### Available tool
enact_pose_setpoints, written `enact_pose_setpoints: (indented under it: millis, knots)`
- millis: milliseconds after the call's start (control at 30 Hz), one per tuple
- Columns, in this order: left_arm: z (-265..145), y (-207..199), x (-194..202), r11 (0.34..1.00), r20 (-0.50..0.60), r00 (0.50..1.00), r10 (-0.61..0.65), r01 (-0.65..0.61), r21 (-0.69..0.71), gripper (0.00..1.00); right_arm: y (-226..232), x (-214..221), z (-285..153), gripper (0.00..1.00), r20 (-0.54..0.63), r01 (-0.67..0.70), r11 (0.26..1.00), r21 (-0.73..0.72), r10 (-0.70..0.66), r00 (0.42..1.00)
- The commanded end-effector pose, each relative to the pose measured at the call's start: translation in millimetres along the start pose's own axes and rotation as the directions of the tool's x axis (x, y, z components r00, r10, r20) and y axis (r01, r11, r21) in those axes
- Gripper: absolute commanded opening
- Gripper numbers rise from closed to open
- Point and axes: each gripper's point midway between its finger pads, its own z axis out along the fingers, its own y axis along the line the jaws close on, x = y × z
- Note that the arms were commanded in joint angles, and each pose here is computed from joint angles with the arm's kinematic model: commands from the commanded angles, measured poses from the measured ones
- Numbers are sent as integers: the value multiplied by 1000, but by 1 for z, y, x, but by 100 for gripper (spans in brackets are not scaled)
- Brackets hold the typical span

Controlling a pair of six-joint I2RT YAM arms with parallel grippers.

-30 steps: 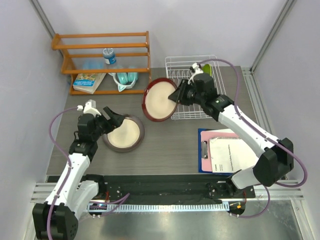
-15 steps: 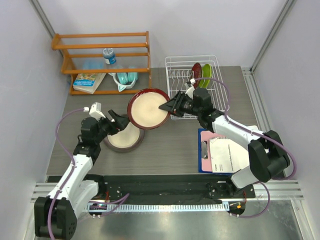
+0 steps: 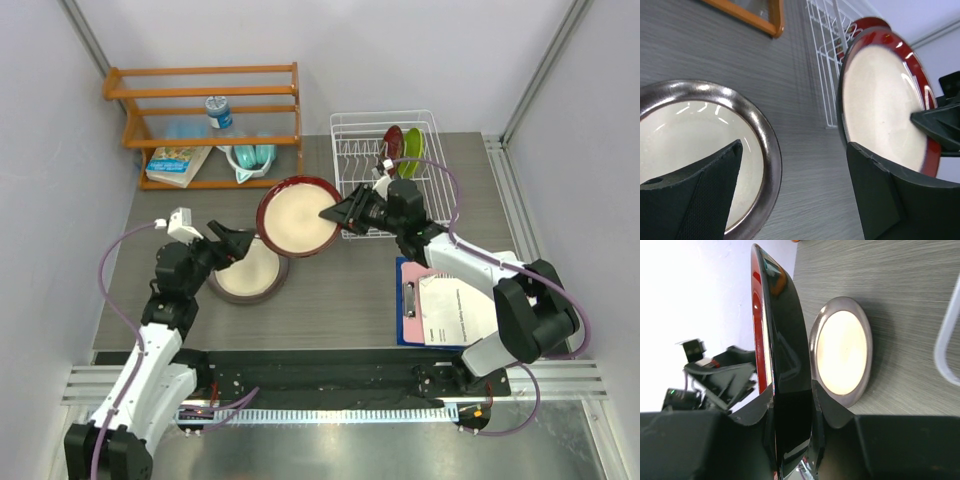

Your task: Unload the plates from the dish rack

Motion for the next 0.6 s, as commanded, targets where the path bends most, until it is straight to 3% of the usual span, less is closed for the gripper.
enact_pose_setpoints:
  millis: [0,367,567]
  knots:
    - [-12,-2,-19,999,89,995,40,-38,-25,86,57,-32,-15,1,107,100,981,-168,-82,991]
    - [12,-19,-1,994,-12,1000,-27,29,101,81,55,-3,2,1,32,78,980,-181,-73,997]
    - [15,-29,-4,988,-8,999,-44,45,151,80,53,15,17,1,-8,67,980,-187,-69,998]
